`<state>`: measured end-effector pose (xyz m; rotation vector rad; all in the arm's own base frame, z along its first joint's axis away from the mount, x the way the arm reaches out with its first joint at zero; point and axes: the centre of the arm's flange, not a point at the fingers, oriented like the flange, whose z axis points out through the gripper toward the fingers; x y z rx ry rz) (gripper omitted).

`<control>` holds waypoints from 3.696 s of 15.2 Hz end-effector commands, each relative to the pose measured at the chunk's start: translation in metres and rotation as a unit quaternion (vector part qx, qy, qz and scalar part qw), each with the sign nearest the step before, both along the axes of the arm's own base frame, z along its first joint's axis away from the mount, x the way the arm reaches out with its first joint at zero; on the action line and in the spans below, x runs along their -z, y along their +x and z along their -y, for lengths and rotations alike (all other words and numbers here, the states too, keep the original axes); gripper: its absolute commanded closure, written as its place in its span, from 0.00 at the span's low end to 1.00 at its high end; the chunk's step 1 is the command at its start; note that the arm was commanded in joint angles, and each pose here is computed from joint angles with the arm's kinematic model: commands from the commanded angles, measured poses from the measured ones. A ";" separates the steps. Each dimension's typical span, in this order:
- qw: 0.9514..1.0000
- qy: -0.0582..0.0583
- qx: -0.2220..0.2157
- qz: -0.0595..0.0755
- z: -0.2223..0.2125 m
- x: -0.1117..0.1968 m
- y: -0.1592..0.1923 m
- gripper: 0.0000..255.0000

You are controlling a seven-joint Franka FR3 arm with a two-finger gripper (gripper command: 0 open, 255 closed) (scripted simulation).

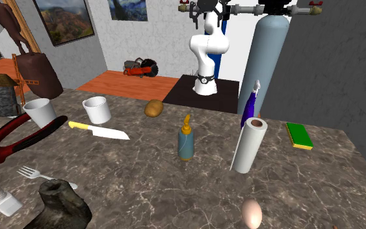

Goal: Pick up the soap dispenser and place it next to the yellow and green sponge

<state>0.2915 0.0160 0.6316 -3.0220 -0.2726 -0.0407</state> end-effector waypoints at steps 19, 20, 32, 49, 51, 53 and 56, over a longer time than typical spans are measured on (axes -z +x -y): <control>1.000 -0.007 0.007 0.027 -0.014 0.111 0.202 0.00; 1.000 -0.008 0.007 0.028 -0.014 0.116 0.213 0.00; 0.999 -0.012 0.012 0.046 -0.021 0.184 0.351 0.00; 0.999 -0.013 0.013 0.049 -0.025 0.234 0.378 0.00; 0.999 -0.013 0.013 0.049 -0.025 0.234 0.378 1.00; 0.999 -0.013 0.013 0.049 -0.025 0.234 0.378 1.00; 0.999 -0.013 0.013 0.049 -0.025 0.234 0.378 1.00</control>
